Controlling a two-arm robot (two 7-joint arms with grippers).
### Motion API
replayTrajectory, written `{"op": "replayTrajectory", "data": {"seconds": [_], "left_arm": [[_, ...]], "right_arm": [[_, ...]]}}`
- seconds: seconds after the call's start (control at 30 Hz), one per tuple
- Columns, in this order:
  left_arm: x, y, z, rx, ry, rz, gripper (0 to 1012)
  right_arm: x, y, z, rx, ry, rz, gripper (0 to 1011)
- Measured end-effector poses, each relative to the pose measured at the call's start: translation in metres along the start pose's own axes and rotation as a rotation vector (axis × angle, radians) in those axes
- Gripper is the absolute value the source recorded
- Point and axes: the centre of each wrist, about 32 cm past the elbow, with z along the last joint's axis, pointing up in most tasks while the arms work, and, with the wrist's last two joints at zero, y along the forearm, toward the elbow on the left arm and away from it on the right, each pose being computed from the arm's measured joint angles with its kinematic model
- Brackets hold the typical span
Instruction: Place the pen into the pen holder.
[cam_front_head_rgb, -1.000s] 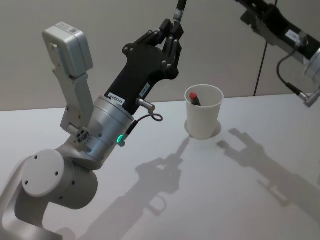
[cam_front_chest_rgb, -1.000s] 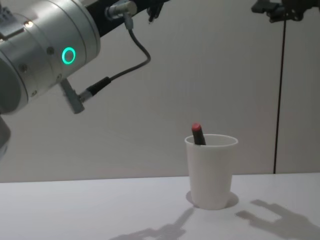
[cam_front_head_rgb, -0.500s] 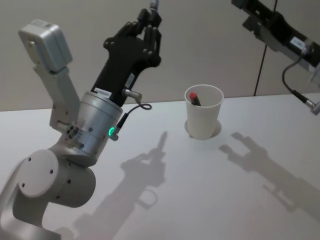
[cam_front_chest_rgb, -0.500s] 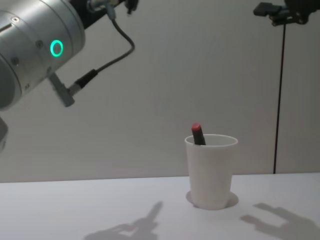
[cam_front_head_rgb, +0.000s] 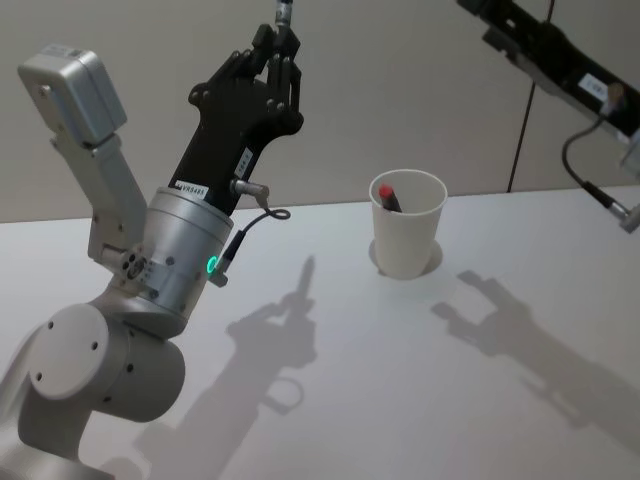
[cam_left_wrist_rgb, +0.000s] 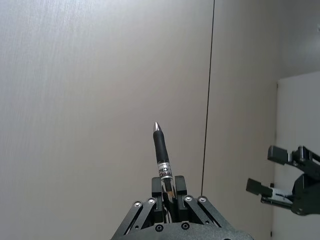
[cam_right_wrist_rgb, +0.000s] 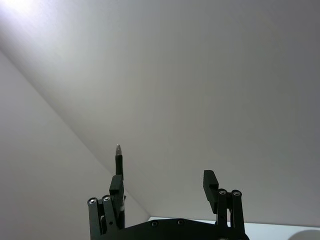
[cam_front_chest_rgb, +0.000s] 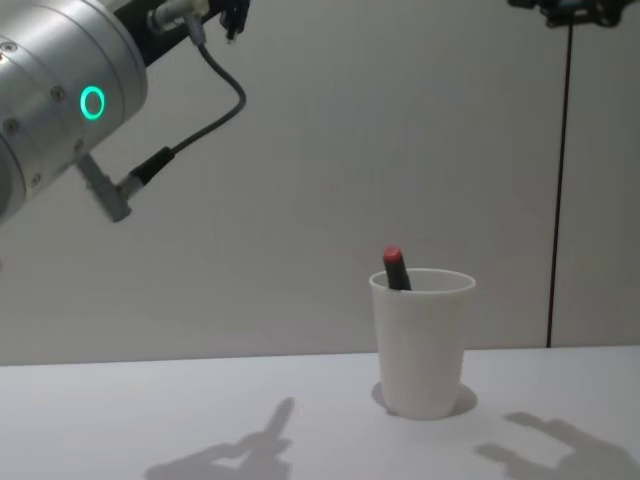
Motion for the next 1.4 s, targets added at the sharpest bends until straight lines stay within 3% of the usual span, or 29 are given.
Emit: {"op": "replayTrajectory", "data": {"seconds": [0.47, 1.1, 1.4], "left_arm": [[-0.0021, 0.0059, 0.0008, 0.059, -0.030, -0.033, 156], [-0.0038, 0.0080, 0.0007, 0.081, -0.045, -0.054, 156], [-0.0041, 0.0082, 0.0007, 0.083, -0.047, -0.057, 156]], "right_arm": [[-0.009, 0.021, -0.004, -0.012, 0.013, 0.036, 1001], [-0.021, 0.059, -0.020, -0.150, 0.057, 0.049, 1001], [-0.026, 0.075, -0.025, -0.186, 0.073, 0.065, 1001]]}}
